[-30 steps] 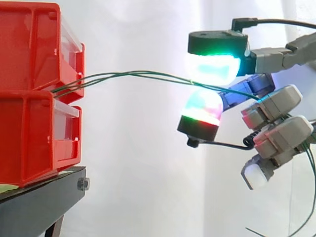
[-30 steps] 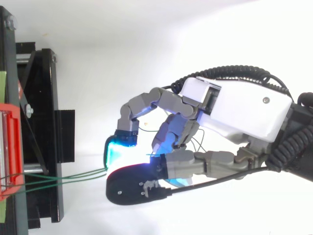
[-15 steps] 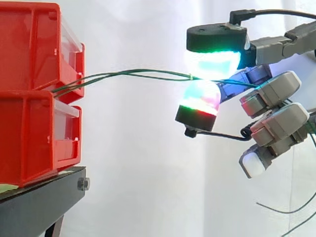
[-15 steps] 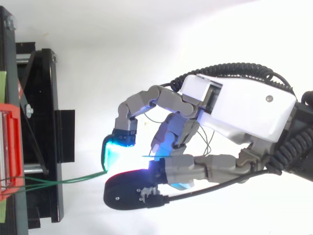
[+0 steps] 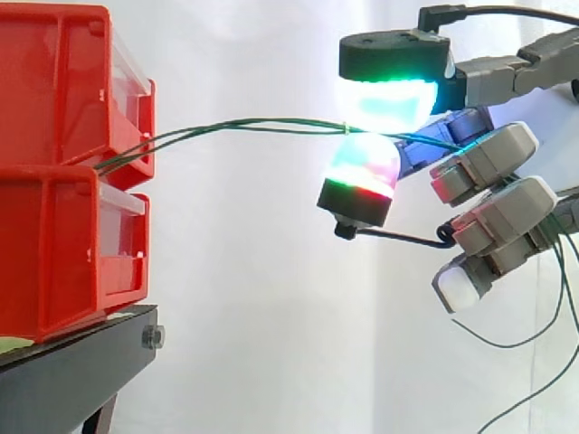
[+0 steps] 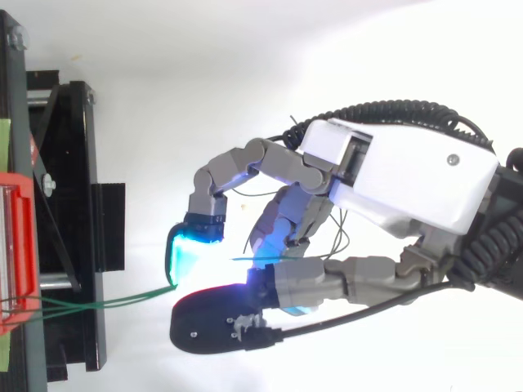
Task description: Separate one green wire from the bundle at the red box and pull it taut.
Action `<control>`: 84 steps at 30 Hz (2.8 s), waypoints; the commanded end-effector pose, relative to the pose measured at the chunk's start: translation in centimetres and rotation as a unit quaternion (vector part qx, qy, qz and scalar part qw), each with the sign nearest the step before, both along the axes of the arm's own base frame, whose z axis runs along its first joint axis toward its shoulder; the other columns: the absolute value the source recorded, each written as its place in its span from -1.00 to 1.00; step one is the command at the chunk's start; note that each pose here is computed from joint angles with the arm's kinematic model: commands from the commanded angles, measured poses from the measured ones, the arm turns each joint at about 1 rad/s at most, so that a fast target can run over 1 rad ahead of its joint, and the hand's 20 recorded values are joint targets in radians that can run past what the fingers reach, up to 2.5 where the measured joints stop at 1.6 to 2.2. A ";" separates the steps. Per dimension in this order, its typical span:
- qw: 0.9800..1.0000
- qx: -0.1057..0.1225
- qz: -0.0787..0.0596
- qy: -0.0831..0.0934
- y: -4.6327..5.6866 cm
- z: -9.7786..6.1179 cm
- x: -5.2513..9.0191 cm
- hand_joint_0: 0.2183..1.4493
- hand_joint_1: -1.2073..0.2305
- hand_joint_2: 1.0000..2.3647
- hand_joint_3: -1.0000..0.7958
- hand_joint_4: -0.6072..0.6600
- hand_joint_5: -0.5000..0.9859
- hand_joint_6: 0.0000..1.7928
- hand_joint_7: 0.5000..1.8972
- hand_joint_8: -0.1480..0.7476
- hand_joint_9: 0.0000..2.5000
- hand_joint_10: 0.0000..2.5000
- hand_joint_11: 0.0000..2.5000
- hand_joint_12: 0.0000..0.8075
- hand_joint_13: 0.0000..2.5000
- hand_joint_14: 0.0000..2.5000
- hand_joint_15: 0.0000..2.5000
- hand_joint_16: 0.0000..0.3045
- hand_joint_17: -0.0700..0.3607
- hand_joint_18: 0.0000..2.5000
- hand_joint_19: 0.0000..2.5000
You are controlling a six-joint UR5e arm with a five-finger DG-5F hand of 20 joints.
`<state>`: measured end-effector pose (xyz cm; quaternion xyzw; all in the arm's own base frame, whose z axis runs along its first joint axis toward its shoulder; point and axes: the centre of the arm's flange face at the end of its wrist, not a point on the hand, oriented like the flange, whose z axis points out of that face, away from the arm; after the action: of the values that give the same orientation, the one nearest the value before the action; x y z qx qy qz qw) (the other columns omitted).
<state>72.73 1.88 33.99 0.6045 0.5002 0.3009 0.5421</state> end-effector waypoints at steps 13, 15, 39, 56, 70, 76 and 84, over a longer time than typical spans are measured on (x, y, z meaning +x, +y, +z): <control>1.000 0.001 -0.001 0.004 -0.8 0.1 0.0 -0.34 -0.38 -1.00 -0.44 0.10 -0.53 0.03 -0.25 -0.13 0.16 -1.00 0.28 -0.20 0.08 -0.98 0.08 -0.68 -0.16 -0.40 -0.48; 1.000 0.001 0.000 0.004 -0.8 0.1 0.0 -0.37 -0.36 -1.00 -0.44 0.09 -0.53 0.03 -0.27 -0.13 0.16 -0.99 0.28 -0.19 0.08 -0.98 0.07 -0.68 -0.16 -0.40 -0.48; 1.000 0.002 -0.001 0.004 -1.0 0.2 0.0 -0.40 -0.28 -0.98 -0.26 0.10 -0.52 0.01 -0.14 -0.14 0.17 -0.99 0.26 -0.20 0.09 -0.98 0.08 -0.67 -0.15 -0.40 -0.46; 1.000 0.002 -0.002 0.003 -1.0 0.3 0.0 -0.23 -0.55 -0.98 -0.29 -0.03 -0.54 0.03 -0.24 -0.16 0.12 -1.00 0.25 -0.21 0.05 -0.98 0.06 -0.68 -0.16 -0.42 -0.50; 1.000 0.001 -0.003 0.004 -1.0 0.2 0.0 -0.21 -0.59 -1.00 -0.44 -0.01 -0.54 0.03 -0.26 -0.17 0.11 -1.00 0.23 -0.21 0.05 -0.98 0.06 -0.68 -0.17 -0.42 -0.52; 1.000 0.001 -0.003 0.003 -1.0 0.3 0.0 -0.28 -0.57 -1.00 -0.44 0.04 -0.54 0.03 -0.26 -0.15 0.11 -0.99 0.22 -0.19 0.06 -0.98 0.06 -0.68 -0.17 -0.42 -0.51; 1.000 0.000 -0.004 0.003 -1.1 0.3 0.0 -0.24 -0.54 -0.99 -0.39 -0.07 -0.53 0.02 -0.14 -0.18 0.11 -0.99 0.22 -0.20 0.06 -0.98 0.06 -0.68 -0.17 -0.41 -0.50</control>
<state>72.74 0.82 34.25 0.6075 0.4996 0.2975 0.5412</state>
